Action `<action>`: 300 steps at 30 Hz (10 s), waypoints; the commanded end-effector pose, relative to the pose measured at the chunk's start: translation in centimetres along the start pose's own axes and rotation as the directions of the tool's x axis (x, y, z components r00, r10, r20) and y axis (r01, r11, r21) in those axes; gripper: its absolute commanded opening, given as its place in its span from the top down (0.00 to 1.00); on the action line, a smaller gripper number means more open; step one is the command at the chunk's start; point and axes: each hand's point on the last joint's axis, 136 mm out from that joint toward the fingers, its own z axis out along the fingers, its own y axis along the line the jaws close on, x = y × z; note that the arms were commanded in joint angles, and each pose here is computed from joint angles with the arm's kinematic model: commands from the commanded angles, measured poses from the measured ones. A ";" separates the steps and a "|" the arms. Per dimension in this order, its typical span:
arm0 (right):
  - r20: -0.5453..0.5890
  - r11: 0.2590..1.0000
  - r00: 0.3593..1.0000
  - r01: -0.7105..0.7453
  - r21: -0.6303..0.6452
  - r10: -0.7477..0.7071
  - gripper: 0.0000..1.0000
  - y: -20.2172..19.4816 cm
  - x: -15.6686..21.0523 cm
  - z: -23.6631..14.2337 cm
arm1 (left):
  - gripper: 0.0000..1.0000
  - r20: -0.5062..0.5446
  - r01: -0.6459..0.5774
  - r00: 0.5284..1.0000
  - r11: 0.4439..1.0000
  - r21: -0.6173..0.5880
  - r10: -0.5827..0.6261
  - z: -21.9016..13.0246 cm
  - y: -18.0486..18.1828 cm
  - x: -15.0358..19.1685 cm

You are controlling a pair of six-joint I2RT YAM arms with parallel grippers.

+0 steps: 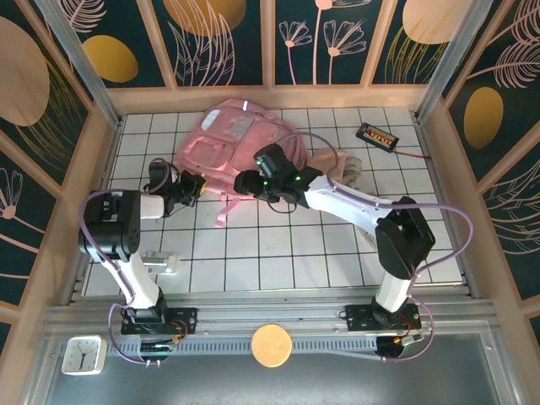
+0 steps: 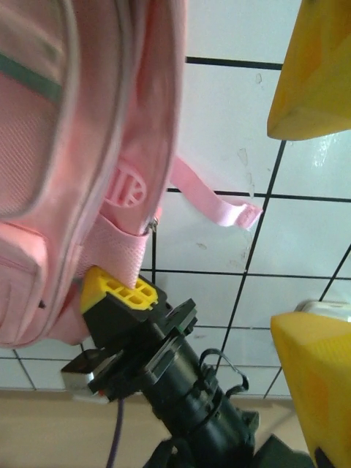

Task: Pack the student bag

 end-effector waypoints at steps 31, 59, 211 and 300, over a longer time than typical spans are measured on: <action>0.206 0.730 0.941 -0.059 -0.681 0.268 0.29 2.9 -4.1 1.8 | 1.00 -0.159 0.095 0.987 0.920 0.380 -0.036 -2.3 -15.8 7.2; 0.201 0.817 0.926 -0.163 -0.553 0.321 0.26 -1.6 -5.4 5.5 | 1.00 -0.181 0.118 0.982 0.906 0.407 -0.047 -2.5 -17.2 7.5; 0.001 0.948 0.995 -0.092 0.303 0.096 1.00 -20.0 -4.4 -4.0 | 1.00 -0.012 -0.143 0.989 0.983 0.112 0.145 -6.1 -7.7 -6.0; -0.227 0.929 0.938 0.179 -0.324 -0.260 1.00 2.8 0.0 7.6 | 0.01 -0.011 -0.223 0.975 0.972 -0.075 0.223 -9.0 -5.9 -1.9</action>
